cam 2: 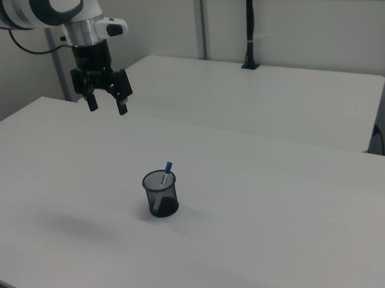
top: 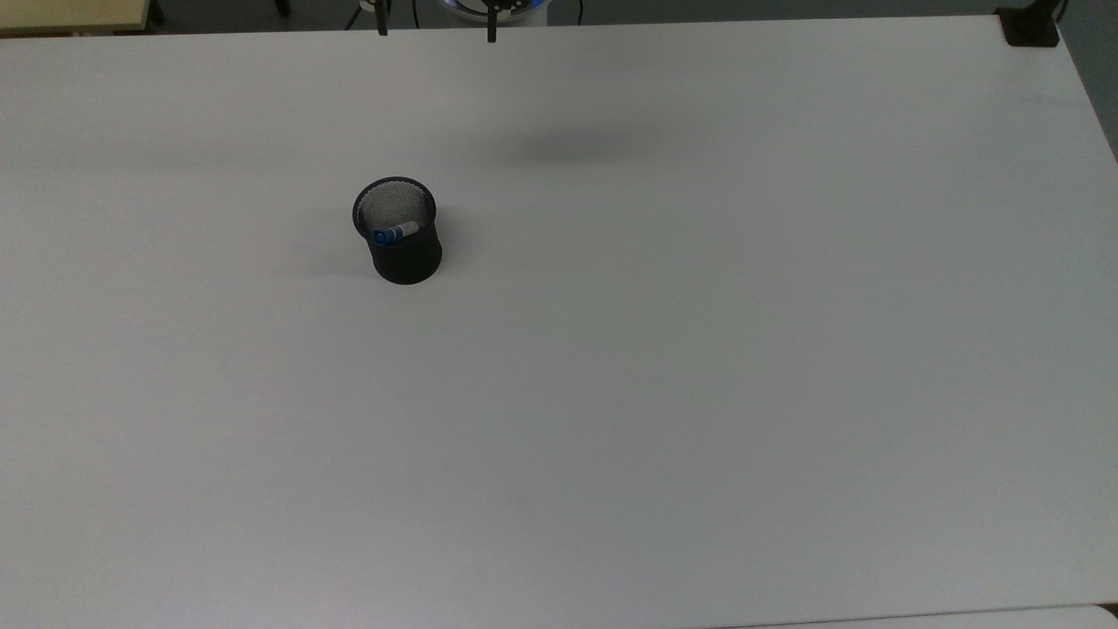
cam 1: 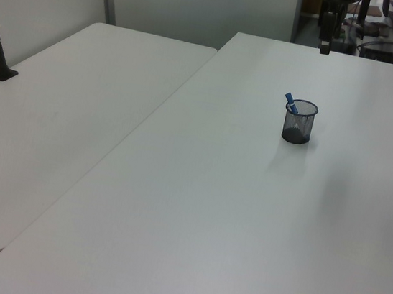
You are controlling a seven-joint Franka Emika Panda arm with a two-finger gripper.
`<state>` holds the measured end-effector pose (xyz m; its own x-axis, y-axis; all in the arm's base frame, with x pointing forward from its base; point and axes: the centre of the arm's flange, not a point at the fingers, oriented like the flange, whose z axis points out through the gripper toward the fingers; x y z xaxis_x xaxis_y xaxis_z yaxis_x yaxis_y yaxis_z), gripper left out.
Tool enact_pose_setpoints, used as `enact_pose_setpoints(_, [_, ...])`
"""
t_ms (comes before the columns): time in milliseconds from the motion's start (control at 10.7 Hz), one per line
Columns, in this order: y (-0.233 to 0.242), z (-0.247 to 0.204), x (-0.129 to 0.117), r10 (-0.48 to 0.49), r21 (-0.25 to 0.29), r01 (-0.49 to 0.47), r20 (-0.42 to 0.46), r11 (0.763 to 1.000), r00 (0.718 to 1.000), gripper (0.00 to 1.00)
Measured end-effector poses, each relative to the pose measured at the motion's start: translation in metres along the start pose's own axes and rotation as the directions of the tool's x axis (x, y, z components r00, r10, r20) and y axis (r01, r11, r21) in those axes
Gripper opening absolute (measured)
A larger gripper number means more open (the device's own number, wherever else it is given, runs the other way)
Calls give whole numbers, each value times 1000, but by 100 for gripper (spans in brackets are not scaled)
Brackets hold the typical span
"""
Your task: Remove the marker
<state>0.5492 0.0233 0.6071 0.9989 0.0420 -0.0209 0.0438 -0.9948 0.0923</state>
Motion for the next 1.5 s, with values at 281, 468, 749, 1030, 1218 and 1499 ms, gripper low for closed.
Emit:
enact_pose_setpoints(281, [-2, 0, 0, -5, 0, 5, 1, 1000, 1000, 100])
enact_pose_setpoints(468, [-2, 0, 0, -5, 0, 5, 1, 1000, 1000, 100])
enact_pose_setpoints(749, [-2, 0, 0, -5, 0, 5, 1, 1000, 1000, 100])
enact_pose_setpoints(1030, [2, 7, 3, 2, 0, -2, 13, 1000, 1000, 100])
enact_pose_setpoints(1218, [20, 25, 11, 31, 0, -31, 45, 1000, 999, 100])
enact_pose_setpoints(1499, [51, 56, 34, 54, 2, -54, 11, 999, 998, 100])
